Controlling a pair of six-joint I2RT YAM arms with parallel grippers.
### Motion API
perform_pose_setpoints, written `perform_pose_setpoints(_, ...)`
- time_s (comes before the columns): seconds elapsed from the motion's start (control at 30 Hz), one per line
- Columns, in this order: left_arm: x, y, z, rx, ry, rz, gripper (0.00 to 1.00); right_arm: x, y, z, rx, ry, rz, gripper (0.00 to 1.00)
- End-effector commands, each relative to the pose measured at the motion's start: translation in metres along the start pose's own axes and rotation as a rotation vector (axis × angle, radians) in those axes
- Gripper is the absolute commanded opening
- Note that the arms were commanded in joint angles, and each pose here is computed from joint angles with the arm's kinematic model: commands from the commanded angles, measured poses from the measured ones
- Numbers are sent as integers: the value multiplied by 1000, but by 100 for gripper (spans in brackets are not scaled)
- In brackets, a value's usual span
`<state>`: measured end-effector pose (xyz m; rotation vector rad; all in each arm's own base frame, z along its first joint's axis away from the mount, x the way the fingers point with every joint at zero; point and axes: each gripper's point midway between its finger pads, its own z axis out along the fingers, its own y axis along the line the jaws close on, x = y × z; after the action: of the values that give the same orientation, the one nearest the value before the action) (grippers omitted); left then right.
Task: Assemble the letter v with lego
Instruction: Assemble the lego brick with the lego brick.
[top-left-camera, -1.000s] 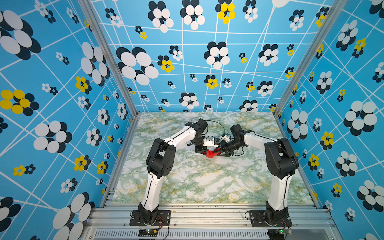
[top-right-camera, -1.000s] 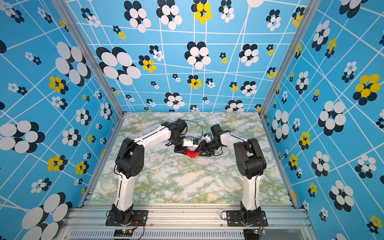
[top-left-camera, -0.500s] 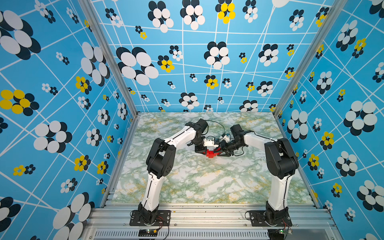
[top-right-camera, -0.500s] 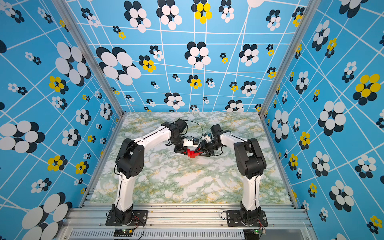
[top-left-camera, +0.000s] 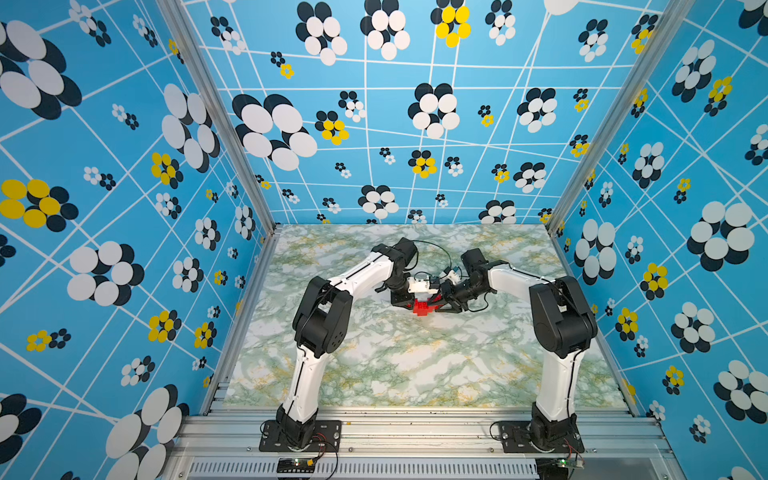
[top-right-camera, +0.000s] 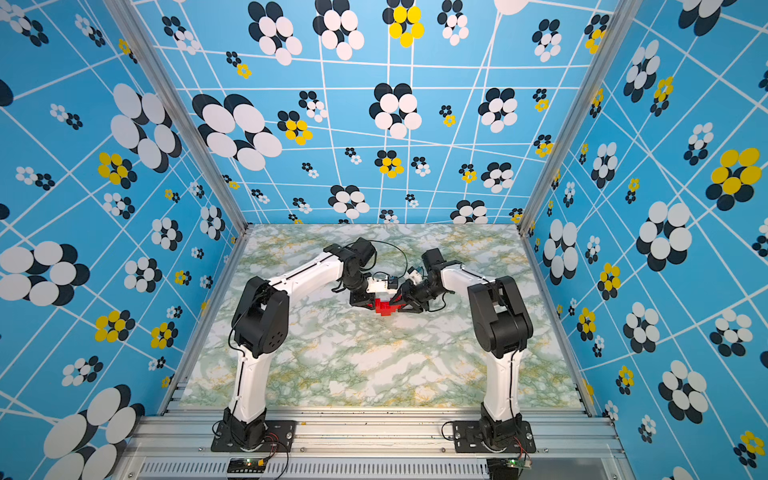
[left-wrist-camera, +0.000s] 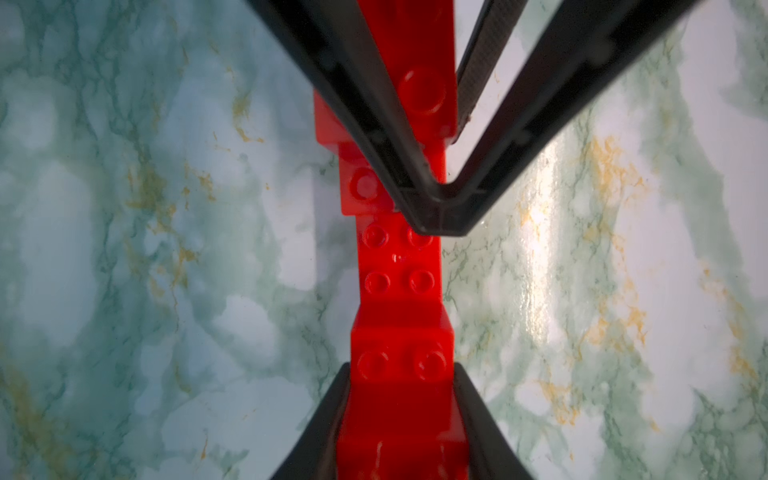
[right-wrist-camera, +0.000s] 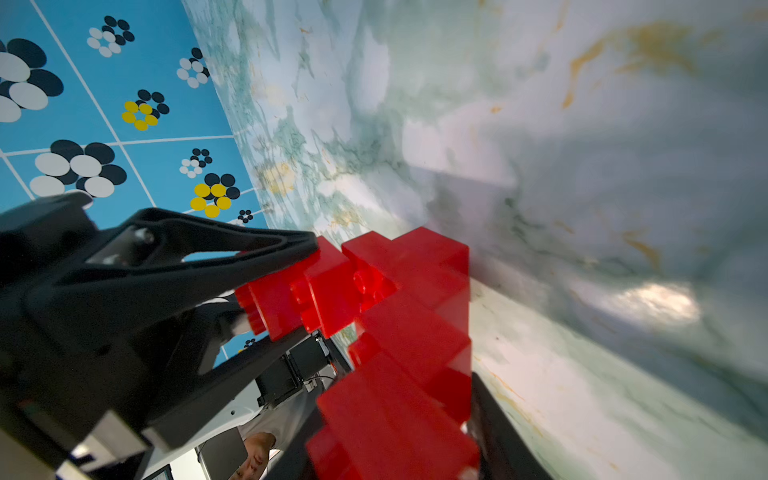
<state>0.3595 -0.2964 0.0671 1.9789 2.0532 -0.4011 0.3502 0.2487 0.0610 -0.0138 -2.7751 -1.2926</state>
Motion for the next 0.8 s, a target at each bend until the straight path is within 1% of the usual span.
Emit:
perform_pose_setpoints(0.0, 7, -11, 16, 42, 32, -27, 13, 0, -9, 3, 13, 3, 13, 46)
perform_pose_setpoints(0.27, 9, -14, 17, 48, 49, -41, 11, -1, -10, 2, 15, 2, 15, 46)
perform_pose_setpoints(0.53, 11, -12, 16, 24, 72, -75, 10, -1, -10, 2, 18, -3, 13, 46)
perform_pose_setpoints(0.77, 2, -11, 8, -16, 16, -77, 10, -2, -12, 1, 17, -9, 18, 46)
